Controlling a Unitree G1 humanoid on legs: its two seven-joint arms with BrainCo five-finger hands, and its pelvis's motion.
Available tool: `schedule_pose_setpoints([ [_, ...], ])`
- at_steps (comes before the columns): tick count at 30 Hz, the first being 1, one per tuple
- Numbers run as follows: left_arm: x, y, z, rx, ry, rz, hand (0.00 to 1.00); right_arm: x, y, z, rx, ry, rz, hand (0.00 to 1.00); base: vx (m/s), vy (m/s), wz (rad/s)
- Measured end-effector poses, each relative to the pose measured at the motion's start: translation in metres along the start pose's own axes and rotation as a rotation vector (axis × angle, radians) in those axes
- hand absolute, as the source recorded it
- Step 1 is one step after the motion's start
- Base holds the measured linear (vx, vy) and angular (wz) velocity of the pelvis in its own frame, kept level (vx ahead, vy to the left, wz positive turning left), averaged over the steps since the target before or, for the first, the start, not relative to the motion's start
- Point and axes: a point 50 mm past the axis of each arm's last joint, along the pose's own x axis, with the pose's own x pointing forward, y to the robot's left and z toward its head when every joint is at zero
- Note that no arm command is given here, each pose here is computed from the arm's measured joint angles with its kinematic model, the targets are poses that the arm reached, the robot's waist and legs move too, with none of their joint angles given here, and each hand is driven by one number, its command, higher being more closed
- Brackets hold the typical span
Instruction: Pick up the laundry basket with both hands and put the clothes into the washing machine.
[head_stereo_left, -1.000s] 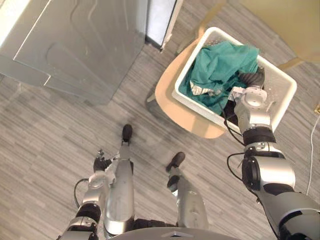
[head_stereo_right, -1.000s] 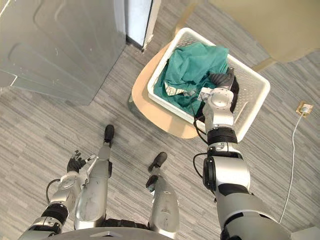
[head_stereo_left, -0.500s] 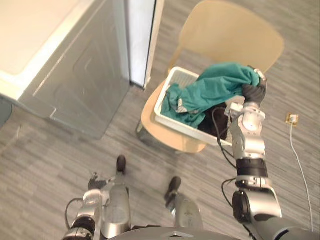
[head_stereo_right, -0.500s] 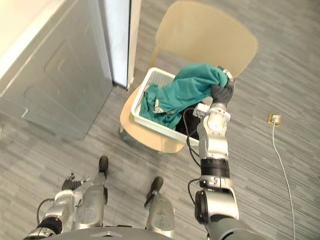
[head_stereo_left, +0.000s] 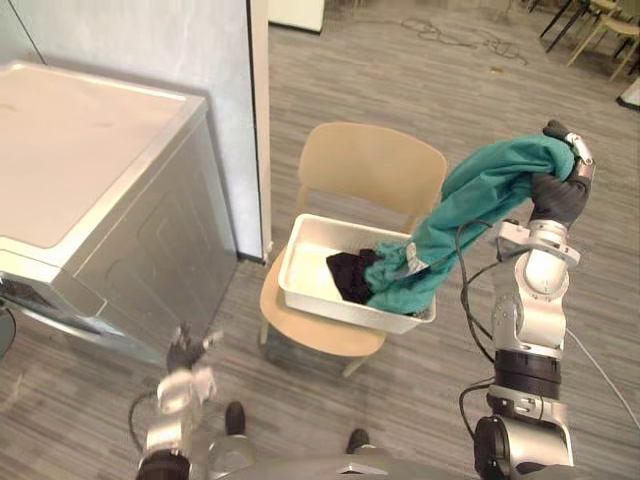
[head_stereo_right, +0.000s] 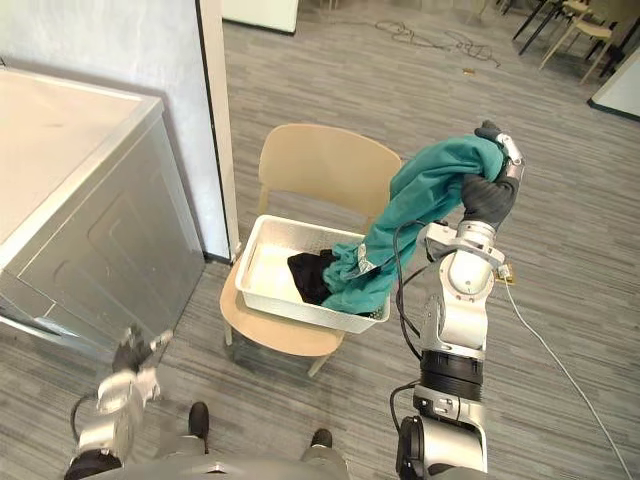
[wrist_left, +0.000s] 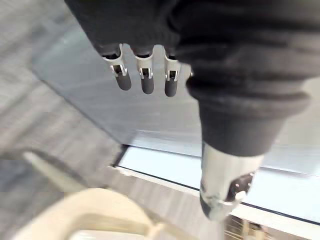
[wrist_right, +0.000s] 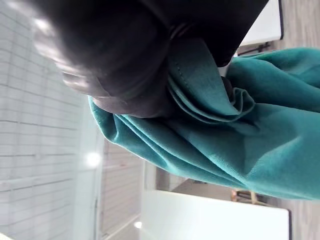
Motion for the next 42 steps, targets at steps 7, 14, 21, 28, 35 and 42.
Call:
schedule_pose_setpoints([
  [7, 0.017, -0.046, 0.078, 0.05, -0.266, -0.163, 0.0, 0.025, 0.033, 0.032, 0.032, -0.13, 0.121, 1.0, -0.05, 0.004, -0.29],
  [14, 0.014, -0.135, 0.144, 0.194, -0.467, -0.457, 0.0, 0.039, 0.083, 0.073, 0.111, -0.269, 0.281, 1.0, -0.06, -0.012, -0.2],
  [21, 0.015, -0.175, 0.159, 0.336, -0.475, -0.553, 0.0, 0.04, 0.111, 0.092, 0.144, -0.322, 0.372, 1.0, -0.02, -0.037, -0.14],
  [28, 0.004, -0.212, 0.176, 0.378, -0.51, -0.562, 0.0, 0.031, 0.129, 0.082, 0.151, -0.276, 0.436, 1.0, 0.0, -0.005, -0.04],
  [35, -0.009, -0.232, 0.187, 0.384, -0.551, -0.556, 0.0, 0.02, 0.146, 0.078, 0.202, -0.241, 0.516, 1.0, -0.01, -0.002, -0.02],
  [42, -0.024, -0.25, 0.196, 0.411, -0.606, -0.617, 0.0, 0.012, 0.157, 0.076, 0.241, -0.218, 0.551, 1.0, 0.0, 0.0, 0.0],
])
